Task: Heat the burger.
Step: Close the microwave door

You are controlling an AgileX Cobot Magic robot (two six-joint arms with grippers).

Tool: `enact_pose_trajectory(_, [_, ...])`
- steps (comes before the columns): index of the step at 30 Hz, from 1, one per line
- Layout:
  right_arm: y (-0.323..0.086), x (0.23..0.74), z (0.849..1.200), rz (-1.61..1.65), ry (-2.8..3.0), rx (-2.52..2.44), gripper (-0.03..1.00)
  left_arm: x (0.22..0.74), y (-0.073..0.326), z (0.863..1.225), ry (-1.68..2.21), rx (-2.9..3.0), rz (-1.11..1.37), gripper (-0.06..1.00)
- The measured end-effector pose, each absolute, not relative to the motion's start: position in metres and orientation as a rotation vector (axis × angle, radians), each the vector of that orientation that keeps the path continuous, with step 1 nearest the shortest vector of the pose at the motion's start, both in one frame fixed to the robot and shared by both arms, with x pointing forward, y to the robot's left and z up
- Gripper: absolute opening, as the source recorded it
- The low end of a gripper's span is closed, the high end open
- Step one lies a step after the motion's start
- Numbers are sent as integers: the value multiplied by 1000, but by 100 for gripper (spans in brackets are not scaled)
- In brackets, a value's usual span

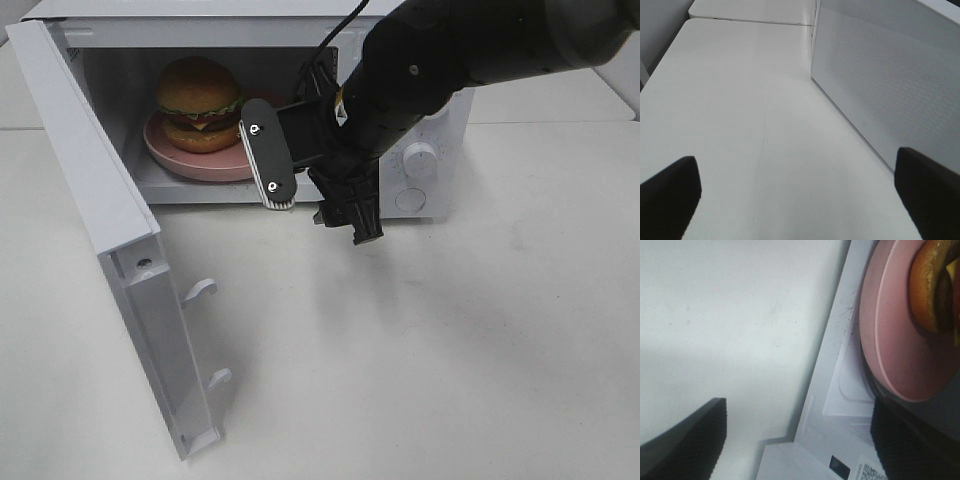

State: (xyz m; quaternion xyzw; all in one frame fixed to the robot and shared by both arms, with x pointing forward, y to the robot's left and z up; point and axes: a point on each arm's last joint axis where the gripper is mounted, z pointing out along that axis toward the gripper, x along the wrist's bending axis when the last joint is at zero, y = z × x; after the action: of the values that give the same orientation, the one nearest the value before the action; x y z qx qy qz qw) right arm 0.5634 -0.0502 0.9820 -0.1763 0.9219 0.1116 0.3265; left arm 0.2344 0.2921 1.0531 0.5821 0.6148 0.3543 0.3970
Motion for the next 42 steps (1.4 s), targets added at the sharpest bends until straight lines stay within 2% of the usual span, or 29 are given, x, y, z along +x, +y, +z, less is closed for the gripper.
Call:
enact_pose_trajectory(35, [-139, 453, 1023, 375, 2424, -258, 76, 234, 292, 1053, 1558, 1475, 898, 99])
enact_pose_trajectory(42, [-162, 427, 1029, 414, 2462, -55, 76, 234, 292, 1053, 1558, 1475, 898, 99])
